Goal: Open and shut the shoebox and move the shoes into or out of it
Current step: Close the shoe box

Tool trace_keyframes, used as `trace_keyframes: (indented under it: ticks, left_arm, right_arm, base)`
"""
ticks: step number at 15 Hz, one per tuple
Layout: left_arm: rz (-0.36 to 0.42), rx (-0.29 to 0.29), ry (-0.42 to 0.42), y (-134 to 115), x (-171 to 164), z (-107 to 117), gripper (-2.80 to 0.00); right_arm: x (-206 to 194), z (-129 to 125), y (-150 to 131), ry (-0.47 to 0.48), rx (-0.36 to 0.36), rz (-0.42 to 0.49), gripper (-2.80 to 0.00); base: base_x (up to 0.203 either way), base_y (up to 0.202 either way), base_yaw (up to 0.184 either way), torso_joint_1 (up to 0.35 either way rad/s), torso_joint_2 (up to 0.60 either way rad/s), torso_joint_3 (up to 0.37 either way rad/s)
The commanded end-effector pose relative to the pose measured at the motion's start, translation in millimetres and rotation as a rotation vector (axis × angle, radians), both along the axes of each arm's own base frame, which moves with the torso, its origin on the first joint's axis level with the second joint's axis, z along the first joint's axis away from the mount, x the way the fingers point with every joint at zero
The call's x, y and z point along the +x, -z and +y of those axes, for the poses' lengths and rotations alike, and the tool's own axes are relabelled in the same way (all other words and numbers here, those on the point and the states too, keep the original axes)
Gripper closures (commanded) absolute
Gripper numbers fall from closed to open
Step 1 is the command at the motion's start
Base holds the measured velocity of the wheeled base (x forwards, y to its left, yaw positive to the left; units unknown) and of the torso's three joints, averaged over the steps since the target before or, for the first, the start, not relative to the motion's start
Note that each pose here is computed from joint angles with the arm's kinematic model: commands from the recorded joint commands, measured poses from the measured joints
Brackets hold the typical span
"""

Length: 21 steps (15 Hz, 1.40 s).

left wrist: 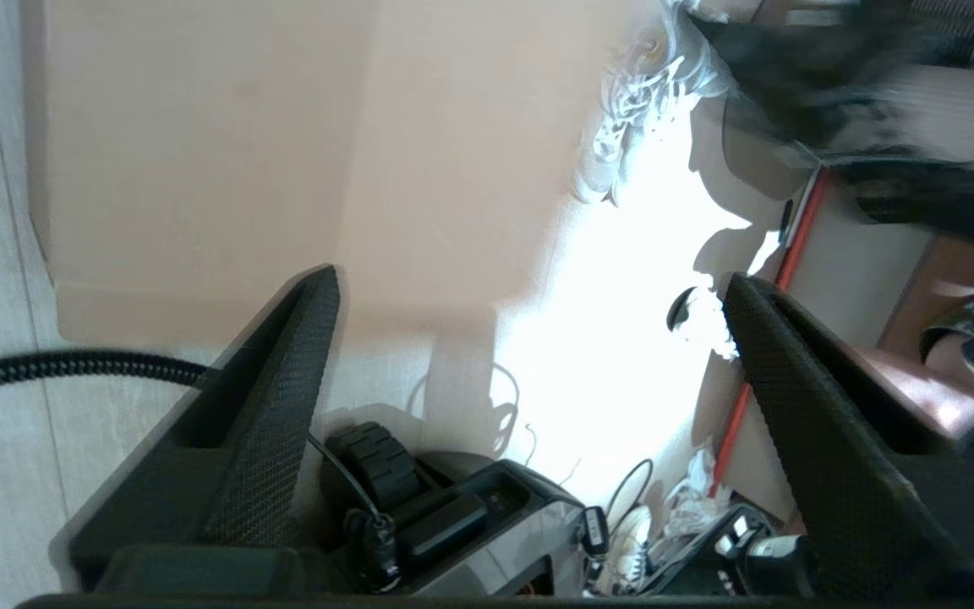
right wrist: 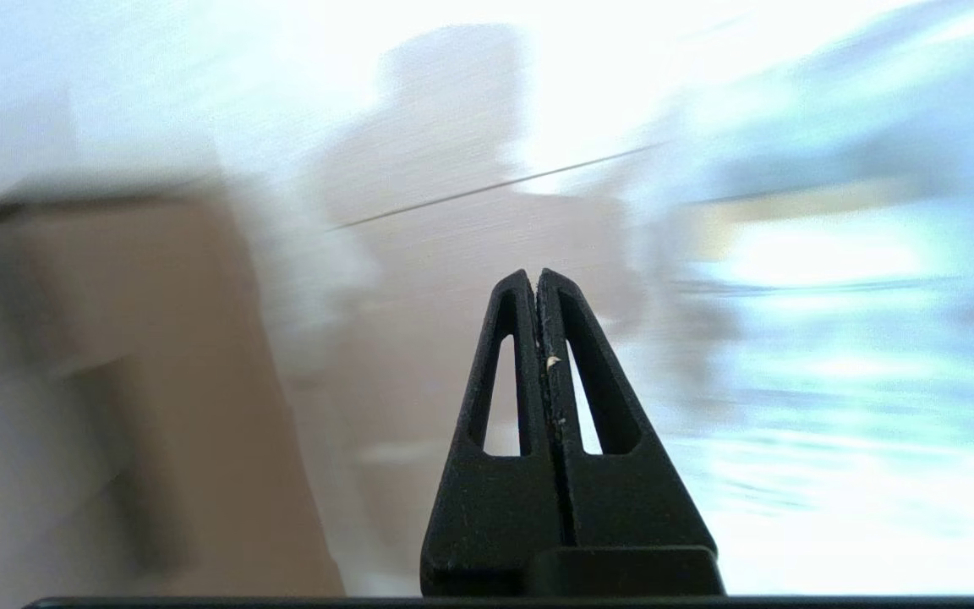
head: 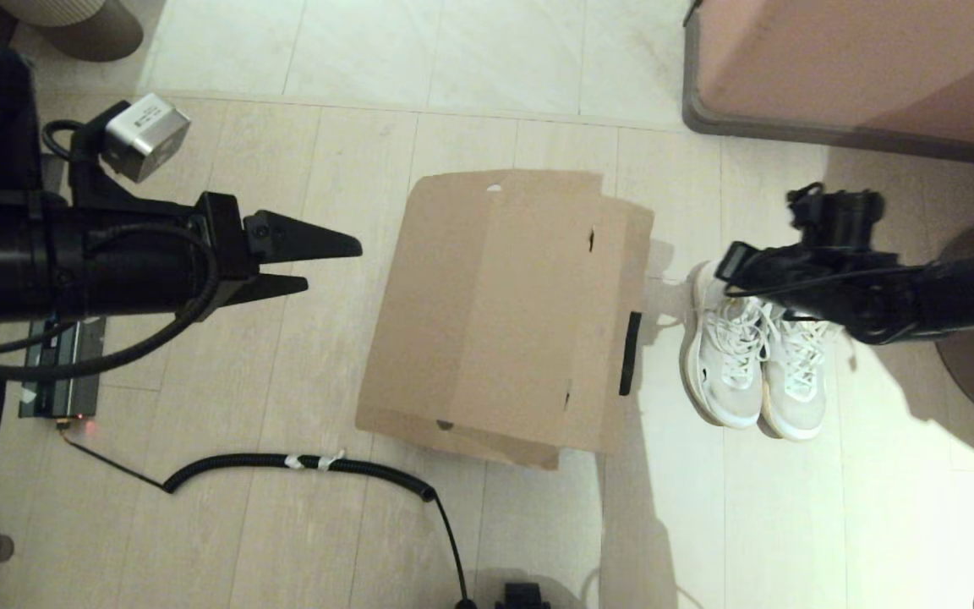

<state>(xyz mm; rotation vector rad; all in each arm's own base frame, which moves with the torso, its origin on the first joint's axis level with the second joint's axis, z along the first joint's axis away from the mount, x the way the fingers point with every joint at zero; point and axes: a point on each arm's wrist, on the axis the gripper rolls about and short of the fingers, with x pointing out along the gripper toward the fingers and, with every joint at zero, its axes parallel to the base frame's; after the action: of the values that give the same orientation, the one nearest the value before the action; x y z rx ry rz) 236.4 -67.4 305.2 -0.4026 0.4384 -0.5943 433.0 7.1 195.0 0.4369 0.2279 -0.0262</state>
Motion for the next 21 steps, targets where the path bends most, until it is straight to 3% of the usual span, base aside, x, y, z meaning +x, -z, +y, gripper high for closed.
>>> trace_keyframes:
  ticks: [1,3,7,10,15,19,21]
  left_arm:
    - [0.022,0.003,0.003,13,8,-3,0.0]
    - [0.037,0.01,-0.003,25,24,-6,0.0]
    - [0.158,0.036,-0.089,76,86,10,0.0]
    - [0.175,0.022,-0.12,120,135,25,0.0]
    - [0.118,0.023,-0.19,189,203,38,0.0]
    - [-0.026,0.05,-0.317,204,245,45,0.0]
    - [-0.011,0.062,-0.356,216,250,52,0.0]
  right_arm:
    - [-45,-34,-43,0.073,-0.048,-0.048,0.0]
    - [-60,-40,-33,0.063,-0.07,0.014,0.0]
    - [-53,17,-8,-0.109,0.011,0.022,0.0]
    - [-33,48,31,-0.176,0.018,0.058,0.0]
    - [-18,79,71,-0.242,-0.005,0.109,0.0]
    - [-20,96,83,-0.247,-0.025,0.126,0.0]
    - [-17,102,96,-0.245,-0.082,0.14,0.0]
  base:
    - [0.0,0.0,0.0,0.0,0.0,0.0]
    - [0.0,0.0,0.0,0.0,0.0,0.0]
    - [0.0,0.0,0.0,0.0,0.0,0.0]
    - [0.0,0.0,0.0,0.0,0.0,0.0]
    - [0.0,0.0,0.0,0.0,0.0,0.0]
    - [0.0,0.0,0.0,0.0,0.0,0.0]
    - [0.0,0.0,0.0,0.0,0.0,0.0]
